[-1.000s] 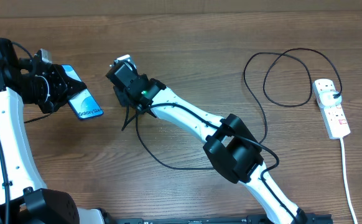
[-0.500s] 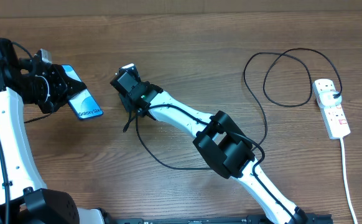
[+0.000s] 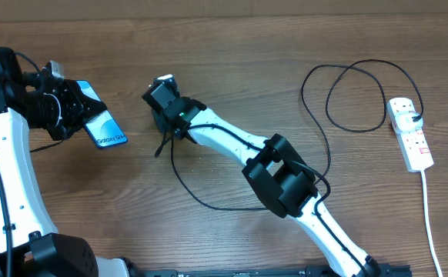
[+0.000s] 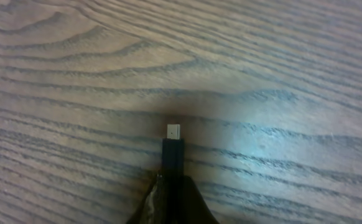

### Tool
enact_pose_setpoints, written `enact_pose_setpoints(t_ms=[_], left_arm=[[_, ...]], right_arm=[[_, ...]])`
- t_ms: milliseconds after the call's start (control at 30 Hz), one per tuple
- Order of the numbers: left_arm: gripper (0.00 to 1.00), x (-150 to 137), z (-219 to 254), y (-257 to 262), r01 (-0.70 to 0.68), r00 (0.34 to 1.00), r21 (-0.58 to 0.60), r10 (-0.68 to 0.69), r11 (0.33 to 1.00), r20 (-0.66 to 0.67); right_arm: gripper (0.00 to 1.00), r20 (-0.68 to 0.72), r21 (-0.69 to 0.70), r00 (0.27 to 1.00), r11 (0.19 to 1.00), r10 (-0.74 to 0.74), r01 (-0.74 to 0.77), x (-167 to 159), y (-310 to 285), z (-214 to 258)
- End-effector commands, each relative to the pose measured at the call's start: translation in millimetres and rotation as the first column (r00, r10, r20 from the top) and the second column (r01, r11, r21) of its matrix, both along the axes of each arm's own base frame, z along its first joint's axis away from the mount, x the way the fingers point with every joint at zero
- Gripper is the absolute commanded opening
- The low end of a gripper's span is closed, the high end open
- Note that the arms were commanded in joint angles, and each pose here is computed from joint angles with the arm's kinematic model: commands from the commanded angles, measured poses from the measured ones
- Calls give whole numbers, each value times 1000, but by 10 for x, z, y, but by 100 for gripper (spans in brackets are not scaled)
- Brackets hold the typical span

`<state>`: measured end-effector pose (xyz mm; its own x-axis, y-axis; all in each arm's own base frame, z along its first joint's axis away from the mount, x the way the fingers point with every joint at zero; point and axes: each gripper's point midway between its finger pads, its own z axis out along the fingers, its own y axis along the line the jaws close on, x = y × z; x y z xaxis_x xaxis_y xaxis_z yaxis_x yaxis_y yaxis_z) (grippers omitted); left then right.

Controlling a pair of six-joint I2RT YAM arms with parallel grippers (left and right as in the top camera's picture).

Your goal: Plug charger to phone and switch on socket

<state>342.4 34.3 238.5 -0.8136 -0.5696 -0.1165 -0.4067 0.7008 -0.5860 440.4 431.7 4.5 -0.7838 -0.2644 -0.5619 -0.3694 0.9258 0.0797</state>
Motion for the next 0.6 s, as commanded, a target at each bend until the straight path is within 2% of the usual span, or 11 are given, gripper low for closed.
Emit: enact_pose_setpoints(t_ms=[0, 167, 333, 467, 567], left_arm=[[4, 17, 110, -9, 26, 998, 19, -27, 999, 51], [4, 17, 109, -8, 26, 998, 20, -27, 999, 51], [4, 29, 113, -3, 26, 998, 23, -27, 999, 57], [4, 56, 123, 8, 26, 997, 28, -28, 999, 70], [4, 67, 127, 12, 25, 997, 30, -28, 999, 75]], right_arm=[[4, -126, -52, 992, 999, -11, 5, -178, -193, -233], [4, -345, -302, 932, 953, -111, 1, -589, -948, -456], [4, -563, -503, 803, 852, -195, -146, -989, -1855, -385], [4, -627, -536, 729, 832, -277, -145, -1034, -2255, -302], [8, -680, -455, 678, 885, -279, -93, -1009, -2259, -326]])
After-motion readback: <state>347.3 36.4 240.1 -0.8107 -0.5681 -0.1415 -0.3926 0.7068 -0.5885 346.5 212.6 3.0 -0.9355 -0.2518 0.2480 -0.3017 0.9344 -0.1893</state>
